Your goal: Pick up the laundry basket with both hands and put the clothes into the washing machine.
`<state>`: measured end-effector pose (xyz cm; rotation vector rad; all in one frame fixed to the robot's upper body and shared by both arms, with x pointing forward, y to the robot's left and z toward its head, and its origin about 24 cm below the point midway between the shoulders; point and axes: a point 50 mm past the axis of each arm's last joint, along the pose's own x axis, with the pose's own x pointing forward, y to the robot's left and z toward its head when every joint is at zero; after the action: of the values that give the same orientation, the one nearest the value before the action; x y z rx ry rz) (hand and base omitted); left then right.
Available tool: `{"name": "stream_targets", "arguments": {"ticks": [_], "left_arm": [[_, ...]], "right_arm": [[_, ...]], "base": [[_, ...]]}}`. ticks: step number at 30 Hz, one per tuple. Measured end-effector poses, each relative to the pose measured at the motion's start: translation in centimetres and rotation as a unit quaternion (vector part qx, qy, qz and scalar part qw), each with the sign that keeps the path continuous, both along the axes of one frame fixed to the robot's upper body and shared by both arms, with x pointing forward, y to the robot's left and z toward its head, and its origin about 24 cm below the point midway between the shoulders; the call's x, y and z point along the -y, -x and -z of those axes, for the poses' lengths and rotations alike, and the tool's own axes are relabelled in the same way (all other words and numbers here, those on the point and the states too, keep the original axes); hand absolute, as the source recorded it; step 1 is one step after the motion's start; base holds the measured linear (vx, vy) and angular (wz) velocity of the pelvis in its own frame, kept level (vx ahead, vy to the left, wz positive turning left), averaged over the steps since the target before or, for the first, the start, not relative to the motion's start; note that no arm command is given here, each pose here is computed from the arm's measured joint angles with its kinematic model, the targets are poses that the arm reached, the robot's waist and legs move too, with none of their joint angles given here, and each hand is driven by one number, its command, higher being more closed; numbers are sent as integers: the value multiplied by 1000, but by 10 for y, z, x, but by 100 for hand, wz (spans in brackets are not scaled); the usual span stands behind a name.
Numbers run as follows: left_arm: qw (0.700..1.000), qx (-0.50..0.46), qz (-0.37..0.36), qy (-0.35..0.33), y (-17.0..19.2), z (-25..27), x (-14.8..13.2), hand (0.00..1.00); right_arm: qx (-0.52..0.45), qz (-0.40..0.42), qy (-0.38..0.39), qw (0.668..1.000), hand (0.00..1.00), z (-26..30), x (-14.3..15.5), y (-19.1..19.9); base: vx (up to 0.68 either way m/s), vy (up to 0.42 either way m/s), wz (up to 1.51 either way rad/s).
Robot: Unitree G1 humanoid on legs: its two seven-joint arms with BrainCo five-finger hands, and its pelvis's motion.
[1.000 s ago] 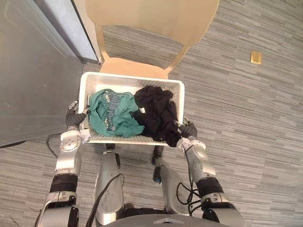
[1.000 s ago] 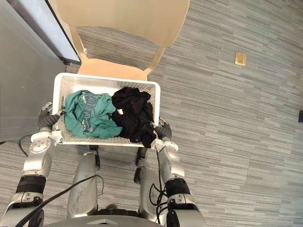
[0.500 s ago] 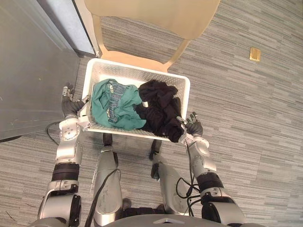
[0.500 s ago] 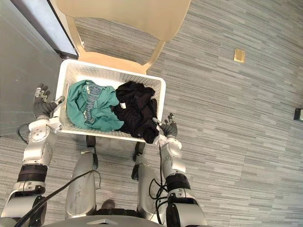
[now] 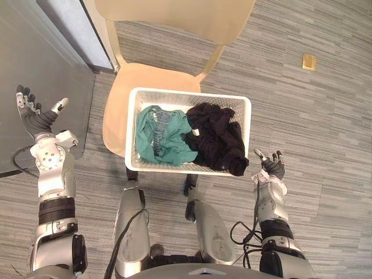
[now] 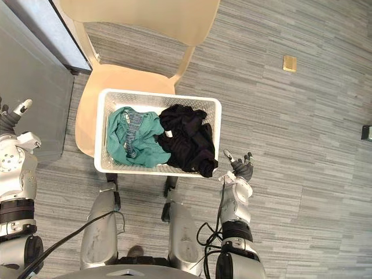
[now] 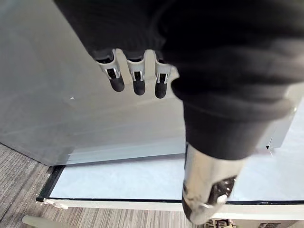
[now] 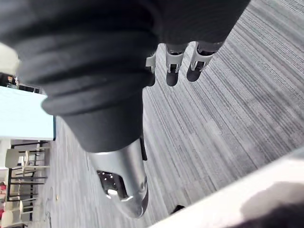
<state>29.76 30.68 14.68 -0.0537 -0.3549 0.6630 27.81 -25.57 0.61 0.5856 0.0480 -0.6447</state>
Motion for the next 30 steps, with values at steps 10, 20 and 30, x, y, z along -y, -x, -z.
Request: {"name": "stream_targets", "arguments": {"ticks": [10, 20, 30], "left_arm": [[1000, 5, 4, 3, 3, -1, -5, 0], [996, -31, -13, 82, 25, 47, -7, 0], [981, -114, -14, 157, 61, 115, 13, 0]], "right_arm": [[63, -43, -18, 997, 0, -17, 1, -16], [24, 26, -23, 999, 0, -58, 52, -51], [36, -22, 295, 955, 0, -237, 96, -89]], "base": [[-5, -2, -1], [-6, -9, 2], [-29, -16, 5]]}}
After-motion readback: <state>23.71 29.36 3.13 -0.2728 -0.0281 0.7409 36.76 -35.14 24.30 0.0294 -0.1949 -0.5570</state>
